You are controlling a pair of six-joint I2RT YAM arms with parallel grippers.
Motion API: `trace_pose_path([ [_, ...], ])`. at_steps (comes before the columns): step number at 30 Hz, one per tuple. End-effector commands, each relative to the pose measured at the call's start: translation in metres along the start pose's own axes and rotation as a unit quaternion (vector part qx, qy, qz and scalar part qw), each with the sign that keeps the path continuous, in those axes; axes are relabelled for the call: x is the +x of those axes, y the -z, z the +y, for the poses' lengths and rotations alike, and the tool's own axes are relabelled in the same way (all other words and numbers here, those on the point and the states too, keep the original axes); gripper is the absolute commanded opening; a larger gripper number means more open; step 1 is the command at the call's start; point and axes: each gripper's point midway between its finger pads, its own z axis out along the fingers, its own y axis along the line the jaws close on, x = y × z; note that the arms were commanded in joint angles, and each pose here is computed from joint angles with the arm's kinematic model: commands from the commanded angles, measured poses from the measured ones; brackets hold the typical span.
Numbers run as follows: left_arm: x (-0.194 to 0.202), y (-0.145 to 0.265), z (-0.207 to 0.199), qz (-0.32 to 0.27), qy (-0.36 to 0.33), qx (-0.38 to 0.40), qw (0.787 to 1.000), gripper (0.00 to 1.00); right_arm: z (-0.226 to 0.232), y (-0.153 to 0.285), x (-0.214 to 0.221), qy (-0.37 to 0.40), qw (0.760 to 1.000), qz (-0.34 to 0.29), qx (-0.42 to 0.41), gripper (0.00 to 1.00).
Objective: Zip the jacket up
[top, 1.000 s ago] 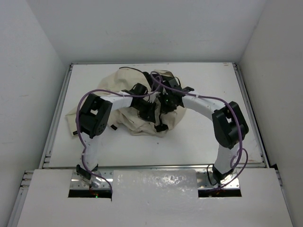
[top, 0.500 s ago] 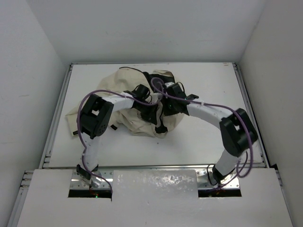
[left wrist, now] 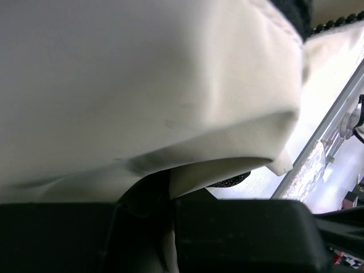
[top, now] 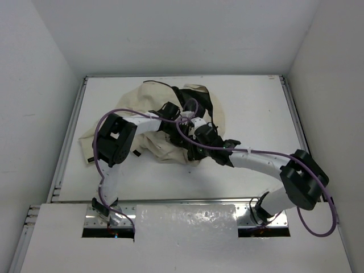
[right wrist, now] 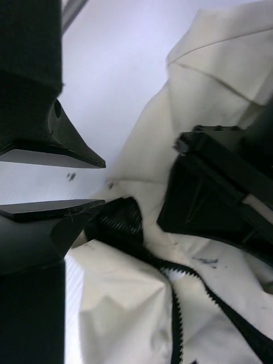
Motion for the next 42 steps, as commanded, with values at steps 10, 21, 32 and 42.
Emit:
trace_pose_path([
  [10,-0.017,0.004,-0.009,-0.034,-0.015,0.009,0.999,0.00,-0.011,-0.018,-0.012,-0.116,0.993,0.027,-0.005,0.06],
  [21,-0.019,0.003,-0.007,-0.032,-0.016,0.008,0.999,0.00,-0.060,-0.016,0.011,-0.039,0.987,0.080,0.134,0.00],
  [32,-0.020,0.001,-0.007,-0.032,-0.010,0.012,0.999,0.00,-0.045,-0.047,0.016,-0.006,0.992,0.084,0.091,0.00],
  [42,-0.007,-0.001,-0.004,-0.017,-0.010,0.012,1.000,0.00,-0.029,-0.059,0.035,-0.079,0.994,0.075,0.000,0.00],
])
